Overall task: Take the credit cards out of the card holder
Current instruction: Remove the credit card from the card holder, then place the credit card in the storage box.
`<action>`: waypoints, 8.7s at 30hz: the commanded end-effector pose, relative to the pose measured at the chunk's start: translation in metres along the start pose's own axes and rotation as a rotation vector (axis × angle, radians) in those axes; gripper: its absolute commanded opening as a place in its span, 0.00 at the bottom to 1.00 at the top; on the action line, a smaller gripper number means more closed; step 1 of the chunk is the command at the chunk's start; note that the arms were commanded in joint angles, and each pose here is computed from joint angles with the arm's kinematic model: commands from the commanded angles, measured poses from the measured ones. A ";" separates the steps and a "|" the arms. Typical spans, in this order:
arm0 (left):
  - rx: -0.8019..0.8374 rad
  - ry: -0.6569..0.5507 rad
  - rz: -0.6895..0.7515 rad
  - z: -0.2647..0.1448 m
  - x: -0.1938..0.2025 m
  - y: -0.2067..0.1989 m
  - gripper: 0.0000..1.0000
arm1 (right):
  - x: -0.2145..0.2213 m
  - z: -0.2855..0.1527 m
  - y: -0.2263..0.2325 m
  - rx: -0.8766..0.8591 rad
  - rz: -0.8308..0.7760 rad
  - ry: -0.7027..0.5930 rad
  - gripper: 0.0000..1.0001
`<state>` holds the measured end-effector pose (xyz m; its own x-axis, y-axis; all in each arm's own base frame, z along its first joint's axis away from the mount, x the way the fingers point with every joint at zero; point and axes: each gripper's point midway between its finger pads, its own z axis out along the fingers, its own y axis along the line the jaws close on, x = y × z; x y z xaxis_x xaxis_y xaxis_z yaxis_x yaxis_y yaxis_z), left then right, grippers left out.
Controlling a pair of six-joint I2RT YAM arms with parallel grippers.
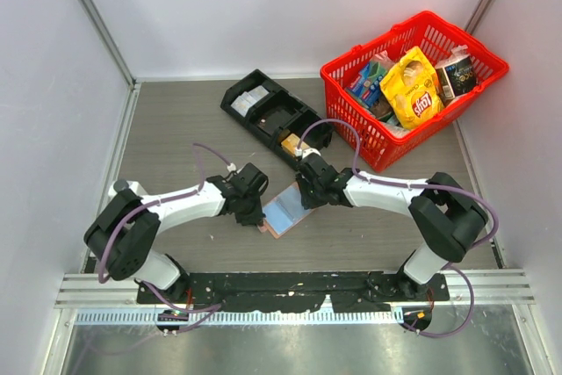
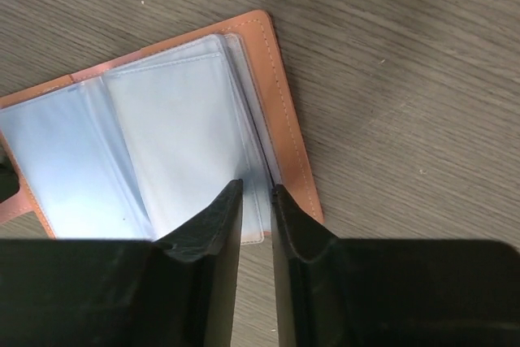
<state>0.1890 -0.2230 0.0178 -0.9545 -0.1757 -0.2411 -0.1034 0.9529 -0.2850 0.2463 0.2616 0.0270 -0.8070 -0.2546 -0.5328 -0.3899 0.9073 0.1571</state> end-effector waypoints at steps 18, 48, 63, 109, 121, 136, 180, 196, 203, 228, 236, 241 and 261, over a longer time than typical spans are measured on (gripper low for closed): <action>0.028 -0.139 0.003 0.005 -0.026 -0.008 0.13 | -0.012 -0.049 0.094 -0.346 -0.085 -0.024 0.15; 0.404 -0.085 -0.054 -0.022 -0.045 -0.127 0.31 | -0.028 0.003 -0.023 -0.052 0.076 -0.030 0.26; -0.025 -0.070 0.086 0.023 -0.019 -0.020 0.24 | -0.004 -0.025 -0.005 -0.155 0.168 -0.003 0.22; 0.409 -0.159 -0.348 0.024 -0.045 -0.097 0.34 | 0.000 0.004 -0.010 -0.243 0.207 0.017 0.16; 0.614 -0.244 -0.321 -0.015 -0.062 -0.125 0.21 | 0.004 0.007 -0.014 -0.223 0.221 0.024 0.14; 0.652 -0.257 -0.339 -0.024 -0.061 -0.124 0.15 | 0.007 0.011 -0.017 -0.201 0.236 0.036 0.14; 0.814 -0.359 -0.343 -0.038 -0.064 -0.121 0.00 | 0.034 0.027 -0.037 -0.068 0.289 0.105 0.02; 0.524 -0.365 -0.376 -0.040 -0.032 -0.038 0.00 | 0.001 0.012 -0.032 -0.075 0.265 0.038 0.03; 0.544 -0.471 -0.341 -0.076 -0.046 -0.028 0.00 | -0.030 -0.009 -0.024 -0.111 0.238 -0.041 0.17; 0.718 -0.670 -0.379 -0.097 -0.272 -0.072 0.00 | -0.078 -0.144 -0.043 -0.065 0.190 -0.423 0.73; 0.667 -0.639 -0.517 -0.044 -0.328 -0.077 0.00 | -0.070 -0.150 -0.050 -0.038 0.192 -0.430 0.73; 0.669 -0.587 -0.606 -0.013 -0.339 -0.079 0.00 | -0.066 -0.145 -0.050 -0.038 0.188 -0.410 0.73; 0.445 -0.578 -0.507 -0.006 -0.324 -0.052 0.41 | -0.065 -0.130 -0.048 -0.034 0.146 -0.358 0.73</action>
<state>0.5113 -0.2270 0.0794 -0.5392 -0.7851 -0.3047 -0.2919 0.5136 -0.8068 0.2542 0.1862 0.1554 -0.6687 0.0312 -0.7429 -0.2773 0.9165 0.2882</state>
